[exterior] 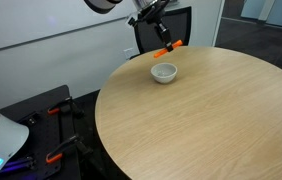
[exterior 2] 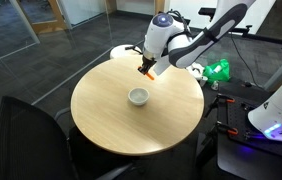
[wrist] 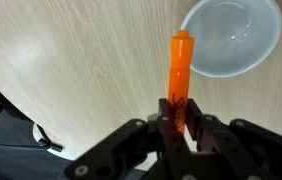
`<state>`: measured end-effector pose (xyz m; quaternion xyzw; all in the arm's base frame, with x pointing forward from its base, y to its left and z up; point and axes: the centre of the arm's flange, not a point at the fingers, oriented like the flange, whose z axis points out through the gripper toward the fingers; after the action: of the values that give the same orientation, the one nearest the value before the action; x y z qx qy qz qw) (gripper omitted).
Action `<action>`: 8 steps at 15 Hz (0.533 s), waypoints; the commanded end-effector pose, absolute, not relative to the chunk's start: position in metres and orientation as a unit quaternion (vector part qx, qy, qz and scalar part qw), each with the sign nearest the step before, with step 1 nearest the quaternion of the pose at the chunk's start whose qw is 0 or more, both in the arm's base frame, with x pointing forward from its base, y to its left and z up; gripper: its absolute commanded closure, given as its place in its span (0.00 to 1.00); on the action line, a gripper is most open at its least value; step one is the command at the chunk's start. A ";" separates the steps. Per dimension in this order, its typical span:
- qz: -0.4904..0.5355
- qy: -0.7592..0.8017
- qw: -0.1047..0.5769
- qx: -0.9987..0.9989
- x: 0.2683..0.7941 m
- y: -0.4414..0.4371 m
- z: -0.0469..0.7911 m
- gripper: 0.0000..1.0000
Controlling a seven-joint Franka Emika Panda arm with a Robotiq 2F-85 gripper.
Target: Put the orange marker in the white bowl
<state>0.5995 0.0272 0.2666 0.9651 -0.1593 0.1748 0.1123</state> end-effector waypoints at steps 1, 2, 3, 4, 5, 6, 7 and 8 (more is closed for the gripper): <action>0.183 -0.162 0.096 0.965 0.609 0.035 0.257 0.95; 0.183 -0.160 0.094 0.965 0.610 0.038 0.253 0.95; 0.184 -0.158 0.093 0.966 0.611 0.040 0.249 0.95; 0.185 -0.156 0.093 0.966 0.613 0.042 0.244 0.95; 0.186 -0.155 0.092 0.966 0.615 0.043 0.239 0.95; 0.187 -0.154 0.091 0.966 0.618 0.044 0.233 0.95; 0.188 -0.154 0.091 0.966 0.620 0.045 0.228 0.95; 0.188 -0.154 0.090 0.966 0.622 0.045 0.223 0.95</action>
<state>0.6081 0.0418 0.2358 0.9681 -0.1466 0.1776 0.0984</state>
